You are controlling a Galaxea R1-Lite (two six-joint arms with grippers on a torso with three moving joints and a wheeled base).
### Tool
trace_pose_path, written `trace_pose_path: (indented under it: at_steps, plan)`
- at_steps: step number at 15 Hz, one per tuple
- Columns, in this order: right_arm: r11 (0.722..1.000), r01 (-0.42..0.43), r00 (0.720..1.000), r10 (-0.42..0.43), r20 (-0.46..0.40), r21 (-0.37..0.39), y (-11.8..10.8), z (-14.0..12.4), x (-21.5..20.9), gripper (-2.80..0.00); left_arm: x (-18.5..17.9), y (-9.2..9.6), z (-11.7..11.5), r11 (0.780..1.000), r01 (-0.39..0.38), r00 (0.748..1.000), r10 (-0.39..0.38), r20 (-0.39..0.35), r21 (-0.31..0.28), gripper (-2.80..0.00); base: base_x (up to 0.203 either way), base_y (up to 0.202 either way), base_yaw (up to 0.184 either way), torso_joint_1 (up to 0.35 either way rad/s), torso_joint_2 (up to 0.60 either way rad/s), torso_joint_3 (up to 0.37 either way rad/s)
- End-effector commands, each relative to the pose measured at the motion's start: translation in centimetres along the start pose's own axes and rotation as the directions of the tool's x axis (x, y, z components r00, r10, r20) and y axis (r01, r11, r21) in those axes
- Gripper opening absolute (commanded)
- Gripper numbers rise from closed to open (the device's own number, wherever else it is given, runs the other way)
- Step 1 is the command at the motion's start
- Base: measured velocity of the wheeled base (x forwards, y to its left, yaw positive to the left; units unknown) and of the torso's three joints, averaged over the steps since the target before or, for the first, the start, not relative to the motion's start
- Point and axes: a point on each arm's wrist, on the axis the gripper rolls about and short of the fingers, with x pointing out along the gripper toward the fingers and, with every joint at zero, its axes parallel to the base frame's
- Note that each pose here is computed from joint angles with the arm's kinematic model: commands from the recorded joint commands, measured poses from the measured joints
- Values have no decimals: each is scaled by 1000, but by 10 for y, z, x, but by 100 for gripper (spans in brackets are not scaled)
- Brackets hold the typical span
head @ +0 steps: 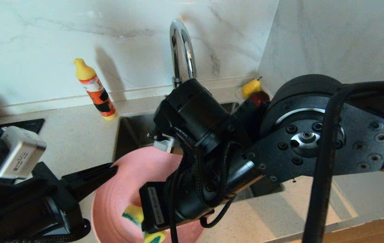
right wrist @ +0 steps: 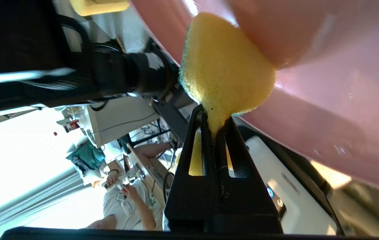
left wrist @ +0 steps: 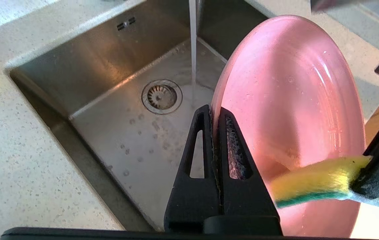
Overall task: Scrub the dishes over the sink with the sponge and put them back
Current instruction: Wipe the plate
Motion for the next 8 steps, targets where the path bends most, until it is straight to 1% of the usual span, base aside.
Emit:
trace_pose_path:
  at_steps: [1, 2, 5, 6, 8]
  plan:
    - [999, 30, 999, -29, -19, 34, -8, 0, -3, -280, 0, 0, 3, 1000, -2, 1000, 2, 11, 0, -280, 0, 0, 0, 0, 0, 0]
    - [998, 39, 999, -38, -29, 40, -10, -1, -4, -280, 0, 0, 3, 1000, -3, 1000, 3, 11, 0, -280, 0, 0, 0, 0, 0, 0]
    - [989, 135, 991, -135, -10, 52, -19, -6, -3, -280, 1, 0, 3, 1000, -3, 1000, 3, 12, -2, -280, 0, 0, 0, 0, 0, 0]
    - [988, 145, 989, -145, -11, 59, -22, -7, -5, -280, 1, 1, 4, 1000, -2, 1000, 2, 15, -2, -280, 0, 0, 0, 0, 0, 0]
    - [985, 150, 988, -152, 17, 80, -28, -4, -19, -280, 1, 1, 5, 1000, -4, 1000, 4, 17, -3, -280, 0, 0, 0, 0, 0, 0]
